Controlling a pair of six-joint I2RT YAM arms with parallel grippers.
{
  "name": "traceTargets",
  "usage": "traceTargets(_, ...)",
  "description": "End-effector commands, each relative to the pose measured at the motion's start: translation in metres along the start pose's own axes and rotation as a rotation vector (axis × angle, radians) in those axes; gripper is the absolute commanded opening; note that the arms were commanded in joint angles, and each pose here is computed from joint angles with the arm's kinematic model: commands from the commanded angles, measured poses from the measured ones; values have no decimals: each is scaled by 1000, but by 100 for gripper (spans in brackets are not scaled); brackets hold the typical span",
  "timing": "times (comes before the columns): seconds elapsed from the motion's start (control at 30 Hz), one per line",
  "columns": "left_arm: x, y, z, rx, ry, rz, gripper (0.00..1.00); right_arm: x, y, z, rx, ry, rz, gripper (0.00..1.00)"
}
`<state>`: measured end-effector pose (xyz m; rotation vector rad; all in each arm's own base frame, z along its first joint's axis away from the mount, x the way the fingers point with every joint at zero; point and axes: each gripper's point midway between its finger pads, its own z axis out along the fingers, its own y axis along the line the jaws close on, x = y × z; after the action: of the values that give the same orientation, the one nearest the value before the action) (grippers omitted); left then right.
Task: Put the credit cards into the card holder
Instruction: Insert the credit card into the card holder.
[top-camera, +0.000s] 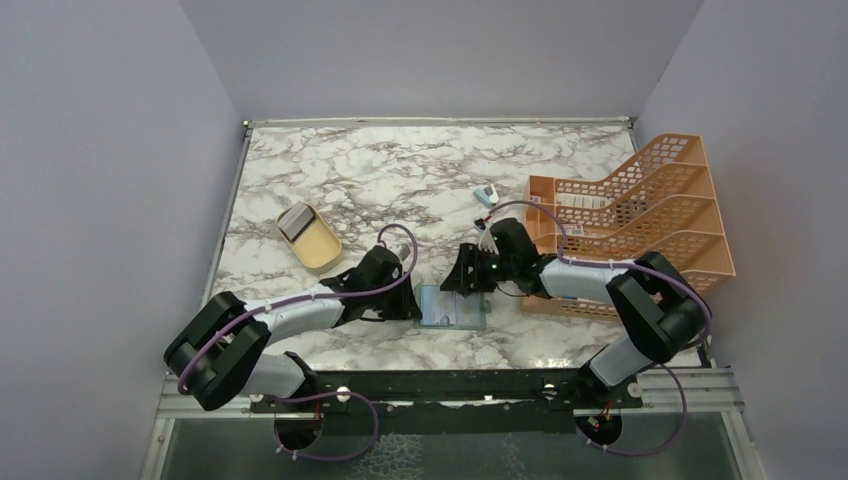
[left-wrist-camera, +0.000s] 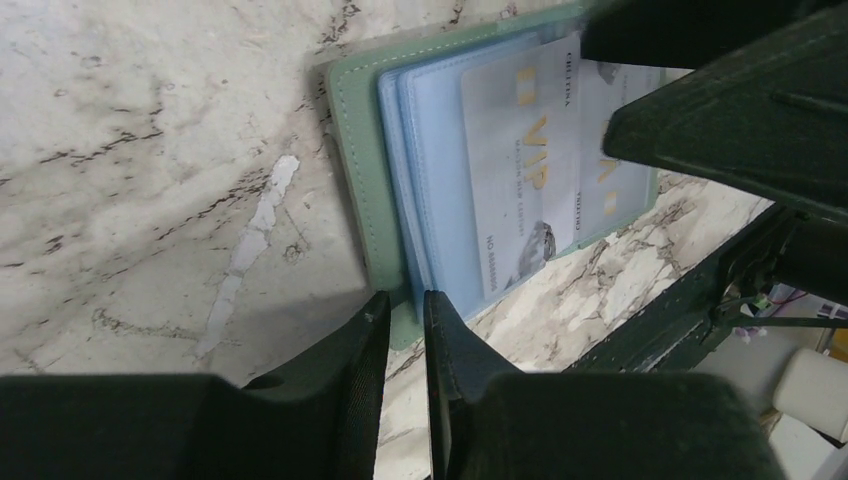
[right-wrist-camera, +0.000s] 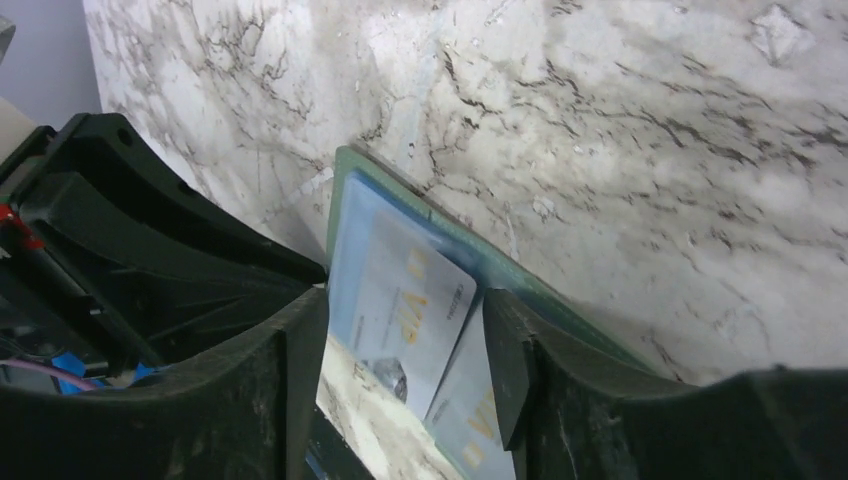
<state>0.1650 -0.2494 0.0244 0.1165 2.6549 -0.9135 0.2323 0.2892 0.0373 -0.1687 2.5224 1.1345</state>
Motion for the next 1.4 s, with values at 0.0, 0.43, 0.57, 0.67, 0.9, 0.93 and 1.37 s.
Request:
traceTargets(0.0, -7, 6, -7, -68, -25, -3, 23, 5, -7, -15, 89, -1, 14, 61)
traceTargets(0.43, -5, -8, 9, 15, 7, -52, 14, 37, -5, -6, 113, 53, 105, 61)
traceTargets(0.57, -4, -7, 10, 15, 7, -56, 12, 37, 2, -4, 89, 44, 113, 59)
traceTargets(0.67, -5, -7, 10, 16, -2, -57, 12, 31, 9, -5, 68, 27, 101, 54)
traceTargets(0.9, -6, -5, 7, 2, -7, -50, 12, 26, 11, -3, 75, 23, 104, 41)
traceTargets(0.93, -7, -5, 6, -2, -8, -48, 12, 27, 9, -3, 90, 25, 104, 40)
traceTargets(1.37, -20, -17, -6, 15, -56, -46, 12, 28, 5, -21, 163, 29, 67, 27)
